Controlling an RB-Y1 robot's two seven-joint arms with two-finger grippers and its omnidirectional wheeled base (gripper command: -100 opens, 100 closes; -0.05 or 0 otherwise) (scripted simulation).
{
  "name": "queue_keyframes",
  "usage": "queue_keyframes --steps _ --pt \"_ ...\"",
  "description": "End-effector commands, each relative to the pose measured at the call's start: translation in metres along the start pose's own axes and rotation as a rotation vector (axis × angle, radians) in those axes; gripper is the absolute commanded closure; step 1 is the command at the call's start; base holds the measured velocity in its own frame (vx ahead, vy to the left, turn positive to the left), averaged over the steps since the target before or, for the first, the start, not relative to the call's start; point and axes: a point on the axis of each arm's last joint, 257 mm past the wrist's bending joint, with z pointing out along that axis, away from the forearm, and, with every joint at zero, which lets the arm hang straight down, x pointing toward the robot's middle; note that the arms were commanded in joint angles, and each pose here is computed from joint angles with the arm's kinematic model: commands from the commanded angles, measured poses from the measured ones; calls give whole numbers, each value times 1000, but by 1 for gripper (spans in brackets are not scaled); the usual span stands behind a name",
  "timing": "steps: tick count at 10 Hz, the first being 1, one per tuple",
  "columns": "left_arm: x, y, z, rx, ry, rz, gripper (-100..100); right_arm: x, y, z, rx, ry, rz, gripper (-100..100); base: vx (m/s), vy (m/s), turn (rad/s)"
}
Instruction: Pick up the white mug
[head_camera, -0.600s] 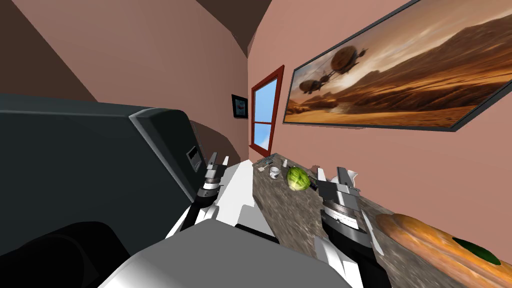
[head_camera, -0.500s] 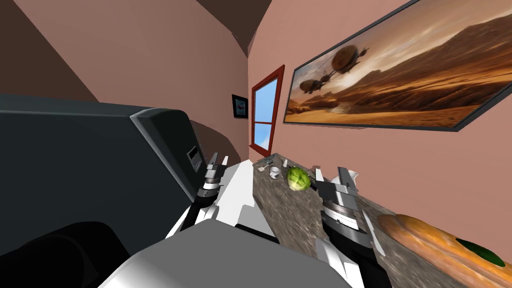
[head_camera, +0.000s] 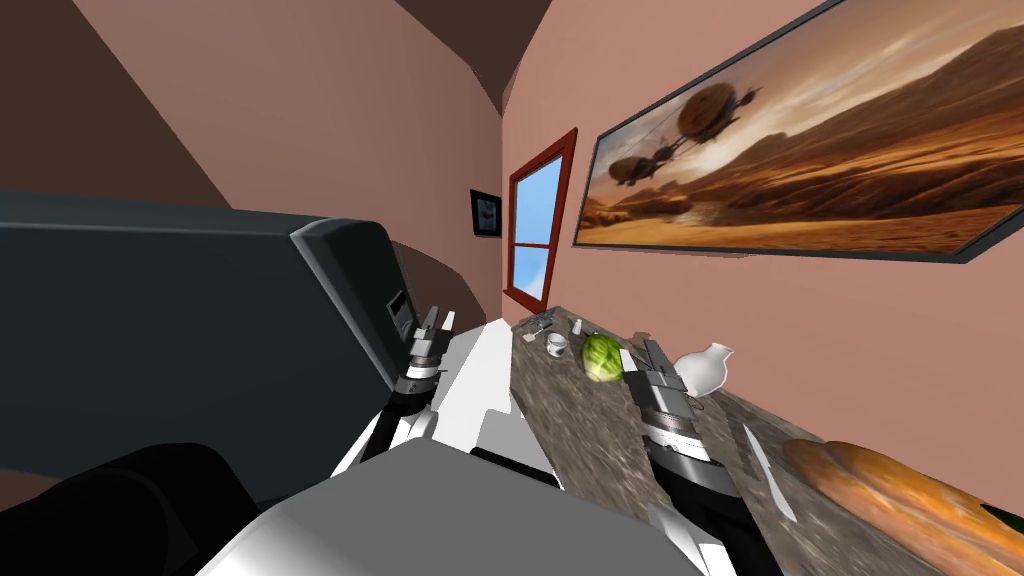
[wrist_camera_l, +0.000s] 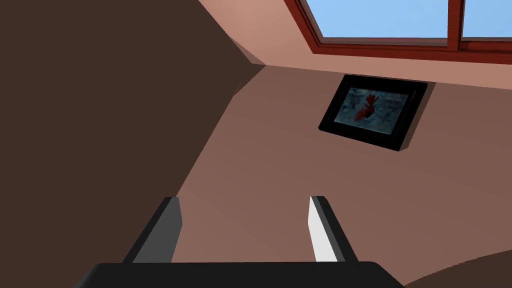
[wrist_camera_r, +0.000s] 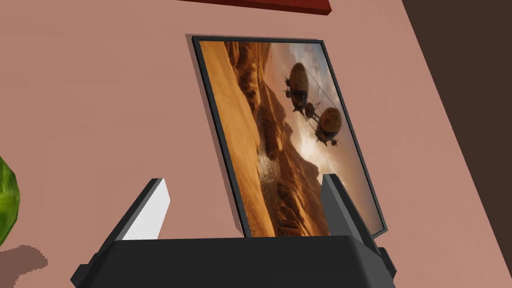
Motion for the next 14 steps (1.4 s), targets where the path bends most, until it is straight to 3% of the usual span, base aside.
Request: queue_keyframes --steps 1,3,8,9,10,11,12,13,14 --pt "0 0 0 0 0 0 0 4 -19 -9 75 43 -45 -100 -19 47 64" --pt "0 0 0 0 0 0 0 6 -53 -29 201 101 -123 -100 -26 86 133" --pt "0 0 0 0 0 0 0 3 -96 -60 378 191 -235 -100 -25 58 60" --pt "0 0 0 0 0 0 0 1 -111 -77 441 229 -285 -100 -17 72 111" --pt "0 0 0 0 0 0 0 -1 -116 -79 462 231 -292 -100 -17 58 42" --pt "0 0 0 0 0 0 0 -4 -129 -97 523 267 -342 -100 -27 58 96" --pt "0 0 0 0 0 0 0 -7 -134 -100 546 272 -352 -100 -22 48 53" --pt "0 0 0 0 0 0 0 -13 -148 -119 613 302 -401 -100 -20 58 114" --pt "0 0 0 0 0 0 0 -15 -151 -122 631 315 -416 -100 -17 50 47"
